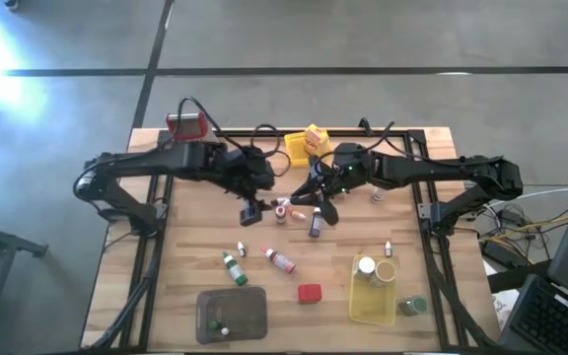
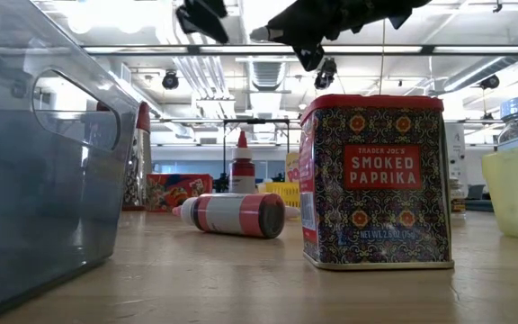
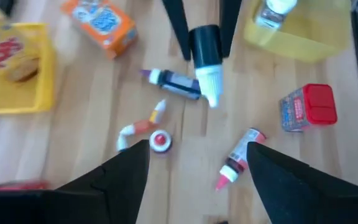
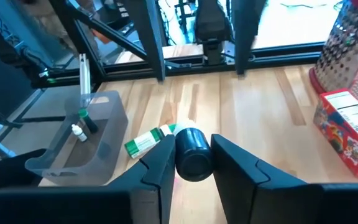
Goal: Pick & Place Kitchen Items
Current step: Put the small violet food coloring bottle into the black bin
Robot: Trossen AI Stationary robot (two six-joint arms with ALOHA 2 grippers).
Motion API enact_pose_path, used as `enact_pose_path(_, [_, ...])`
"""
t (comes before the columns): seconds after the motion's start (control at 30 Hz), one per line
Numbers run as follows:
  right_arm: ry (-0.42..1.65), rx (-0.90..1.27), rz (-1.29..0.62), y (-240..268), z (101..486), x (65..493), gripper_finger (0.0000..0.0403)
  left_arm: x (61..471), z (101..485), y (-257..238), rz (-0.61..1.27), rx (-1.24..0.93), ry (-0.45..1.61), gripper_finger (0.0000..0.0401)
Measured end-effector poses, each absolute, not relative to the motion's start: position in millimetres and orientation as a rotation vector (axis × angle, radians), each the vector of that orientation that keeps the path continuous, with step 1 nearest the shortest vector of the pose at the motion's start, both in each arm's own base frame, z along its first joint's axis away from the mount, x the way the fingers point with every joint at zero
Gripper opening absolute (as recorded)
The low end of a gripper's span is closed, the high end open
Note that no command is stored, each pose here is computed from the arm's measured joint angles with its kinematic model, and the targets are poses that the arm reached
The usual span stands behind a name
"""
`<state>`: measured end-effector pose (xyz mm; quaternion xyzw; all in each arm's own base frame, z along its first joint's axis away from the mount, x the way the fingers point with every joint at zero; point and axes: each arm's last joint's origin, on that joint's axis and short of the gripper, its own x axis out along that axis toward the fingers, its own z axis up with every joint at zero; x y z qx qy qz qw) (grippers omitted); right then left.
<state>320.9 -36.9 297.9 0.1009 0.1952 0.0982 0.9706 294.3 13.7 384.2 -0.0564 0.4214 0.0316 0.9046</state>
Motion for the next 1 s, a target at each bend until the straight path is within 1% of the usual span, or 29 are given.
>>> enact_pose_path(0.1, [0.390, 0.196, 0.199, -37, 299, 320, 0.0080, 276, 395, 14, 0.130, -0.137, 0.862, 0.0273])
enact_pose_path(0.2, [0.391, 0.193, 0.201, -37, 299, 320, 0.0075, 262, 405, 10, 0.182, -0.130, 0.803, 0.0273])
enact_pose_path(0.33, [0.390, 0.173, 0.212, -34, 299, 320, 0.0083, 248, 404, 2, 0.239, -0.100, 0.720, 0.0272])
enact_pose_path(0.47, [0.374, 0.117, 0.258, -21, 300, 322, 0.0089, 244, 383, -8, 0.235, -0.098, 0.578, 0.0273])
enact_pose_path(0.63, [0.329, 0.042, 0.335, 3, 304, 324, 0.0072, 247, 342, -21, 0.169, -0.129, 0.366, 0.0273])
enact_pose_path(0.73, [0.318, -0.006, 0.315, 15, 304, 325, 0.0070, 246, 322, -25, 0.140, -0.147, 0.259, 0.0272])
enact_pose_path(0.8, [0.318, -0.033, 0.297, 21, 303, 324, 0.0077, 244, 311, -29, 0.120, -0.160, 0.196, 0.0271])
enact_pose_path(0.87, [0.318, -0.053, 0.284, 26, 303, 324, 0.0086, 242, 302, -30, 0.107, -0.216, 0.123, 0.0271])
enact_pose_path(1.0, [0.303, -0.123, 0.285, 34, 304, 324, 0.0090, 238, 285, -29, 0.094, -0.443, -0.003, 0.0271])
